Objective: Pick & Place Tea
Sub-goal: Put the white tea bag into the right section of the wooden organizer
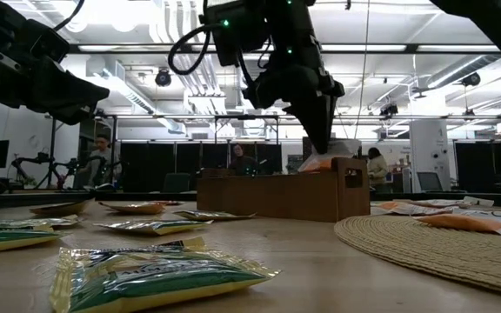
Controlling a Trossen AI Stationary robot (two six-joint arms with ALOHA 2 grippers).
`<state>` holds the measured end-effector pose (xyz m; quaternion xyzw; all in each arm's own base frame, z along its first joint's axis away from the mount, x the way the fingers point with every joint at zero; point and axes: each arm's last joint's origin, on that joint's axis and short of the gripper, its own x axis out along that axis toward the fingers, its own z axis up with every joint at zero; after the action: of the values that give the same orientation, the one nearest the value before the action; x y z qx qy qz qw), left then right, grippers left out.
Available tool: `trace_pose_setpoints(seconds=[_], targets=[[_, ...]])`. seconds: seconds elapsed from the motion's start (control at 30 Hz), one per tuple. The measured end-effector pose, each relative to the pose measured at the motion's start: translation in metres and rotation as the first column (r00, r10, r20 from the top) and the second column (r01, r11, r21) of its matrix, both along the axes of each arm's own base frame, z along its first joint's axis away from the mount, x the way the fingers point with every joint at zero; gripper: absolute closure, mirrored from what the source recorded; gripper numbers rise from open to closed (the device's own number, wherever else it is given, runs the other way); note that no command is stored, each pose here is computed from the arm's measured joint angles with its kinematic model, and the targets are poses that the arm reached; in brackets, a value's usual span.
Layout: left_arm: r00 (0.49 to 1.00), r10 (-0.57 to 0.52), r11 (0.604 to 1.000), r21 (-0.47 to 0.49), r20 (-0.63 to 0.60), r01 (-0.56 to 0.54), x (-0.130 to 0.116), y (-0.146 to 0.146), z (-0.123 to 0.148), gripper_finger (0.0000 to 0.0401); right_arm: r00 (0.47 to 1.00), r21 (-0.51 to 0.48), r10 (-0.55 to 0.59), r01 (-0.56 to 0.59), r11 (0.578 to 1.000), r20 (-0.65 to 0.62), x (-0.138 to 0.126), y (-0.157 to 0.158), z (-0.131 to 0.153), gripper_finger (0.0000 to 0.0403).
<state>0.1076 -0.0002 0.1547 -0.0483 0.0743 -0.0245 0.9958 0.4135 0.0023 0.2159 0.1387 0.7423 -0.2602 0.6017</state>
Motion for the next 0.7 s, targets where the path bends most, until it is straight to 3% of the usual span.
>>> trace_pose_setpoints(seconds=[0.7], targets=[[1.000,0.000,1.000,0.000,0.000,0.000,0.0000,0.0000,0.0001,0.0401,0.999,0.029,0.029,-0.028,0.999,-0.022,-0.0020,0.0003,-0.0055,0.0384]])
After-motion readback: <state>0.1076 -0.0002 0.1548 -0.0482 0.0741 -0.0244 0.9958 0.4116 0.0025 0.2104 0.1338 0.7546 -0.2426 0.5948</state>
